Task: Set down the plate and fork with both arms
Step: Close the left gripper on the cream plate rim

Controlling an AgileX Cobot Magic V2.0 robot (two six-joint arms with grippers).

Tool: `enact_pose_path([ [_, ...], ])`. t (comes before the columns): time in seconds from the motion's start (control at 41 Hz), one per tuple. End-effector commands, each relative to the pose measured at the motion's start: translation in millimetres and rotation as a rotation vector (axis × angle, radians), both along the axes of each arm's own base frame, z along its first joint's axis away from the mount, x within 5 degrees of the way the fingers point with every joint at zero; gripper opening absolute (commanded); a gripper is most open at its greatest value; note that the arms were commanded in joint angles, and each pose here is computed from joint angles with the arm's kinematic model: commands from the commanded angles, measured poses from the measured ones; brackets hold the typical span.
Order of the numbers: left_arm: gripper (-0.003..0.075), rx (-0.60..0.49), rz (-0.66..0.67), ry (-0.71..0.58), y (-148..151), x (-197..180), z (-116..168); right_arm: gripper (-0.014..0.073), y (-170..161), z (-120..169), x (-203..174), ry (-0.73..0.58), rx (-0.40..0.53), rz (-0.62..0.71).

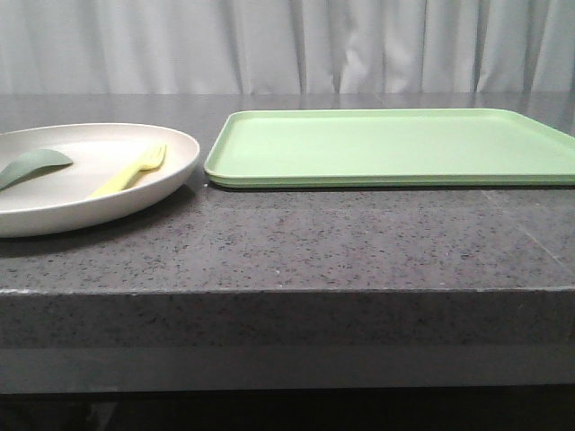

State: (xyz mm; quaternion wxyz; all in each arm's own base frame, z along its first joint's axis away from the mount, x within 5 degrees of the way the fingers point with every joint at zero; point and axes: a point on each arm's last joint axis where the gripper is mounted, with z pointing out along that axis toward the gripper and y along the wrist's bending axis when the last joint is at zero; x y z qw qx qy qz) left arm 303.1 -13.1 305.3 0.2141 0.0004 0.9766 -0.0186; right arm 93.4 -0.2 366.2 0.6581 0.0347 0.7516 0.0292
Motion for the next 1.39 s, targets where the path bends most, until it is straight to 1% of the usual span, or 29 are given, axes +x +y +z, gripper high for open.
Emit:
enact_pose_path([
  [0.0,0.0600,-0.007,-0.006,-0.036,-2.3,9.8,5.5,0.0644,-0.9,18.1,0.0,-0.101,-0.012,-0.009],
  [0.097,0.0600,-0.006,-0.005,0.004,-2.6,18.2,-8.5,0.0644,-0.9,18.1,0.0,-0.101,-0.012,-0.009],
  [0.244,0.0600,-0.004,-0.005,0.042,-2.9,24.5,-20.9,0.0644,-0.9,18.1,0.0,-0.101,-0.012,-0.009],
  [0.487,0.0599,-0.004,-0.005,0.062,-3.0,27.7,-27.4,0.0644,-0.9,18.1,0.0,-0.102,-0.012,-0.009],
  [0.536,0.0585,-0.004,-0.005,0.062,-3.0,27.7,-27.4,0.0644,-0.9,18.1,0.0,-0.102,-0.012,-0.009],
  [0.585,0.0556,-0.006,-0.005,0.060,-3.2,27.9,-27.0,0.0644,-0.9,18.1,0.0,-0.102,-0.012,-0.009],
  [0.633,0.0498,-0.006,-0.005,0.060,-3.2,27.9,-27.0,0.0644,-0.9,18.1,0.0,-0.102,-0.012,-0.009],
  [0.706,0.0381,-0.006,-0.005,0.060,-3.2,27.9,-27.0,0.0644,-0.9,18.1,0.0,-0.102,-0.012,-0.009],
  [0.828,0.0136,-0.008,-0.004,0.061,-3.3,27.9,-27.0,0.0644,-0.9,18.1,0.0,-0.102,-0.012,-0.009],
  [0.926,-0.0021,-0.008,-0.004,0.061,-3.3,27.9,-27.0,0.0644,-0.9,18.1,0.0,-0.102,-0.012,-0.009],
  [1.096,-0.0018,-0.008,-0.004,0.067,-3.3,26.9,-26.4,0.0644,-0.9,18.1,0.0,-0.102,-0.012,-0.009],
  [1.194,-0.0018,-0.012,0.002,0.061,-1.7,24.7,-21.5,0.0644,-0.9,18.1,0.0,-0.102,-0.012,-0.009],
  [1.364,-0.0018,-0.109,0.068,-0.009,8.0,21.5,-3.7,0.0644,-0.9,18.2,0.0,-0.103,-0.012,-0.009],
])
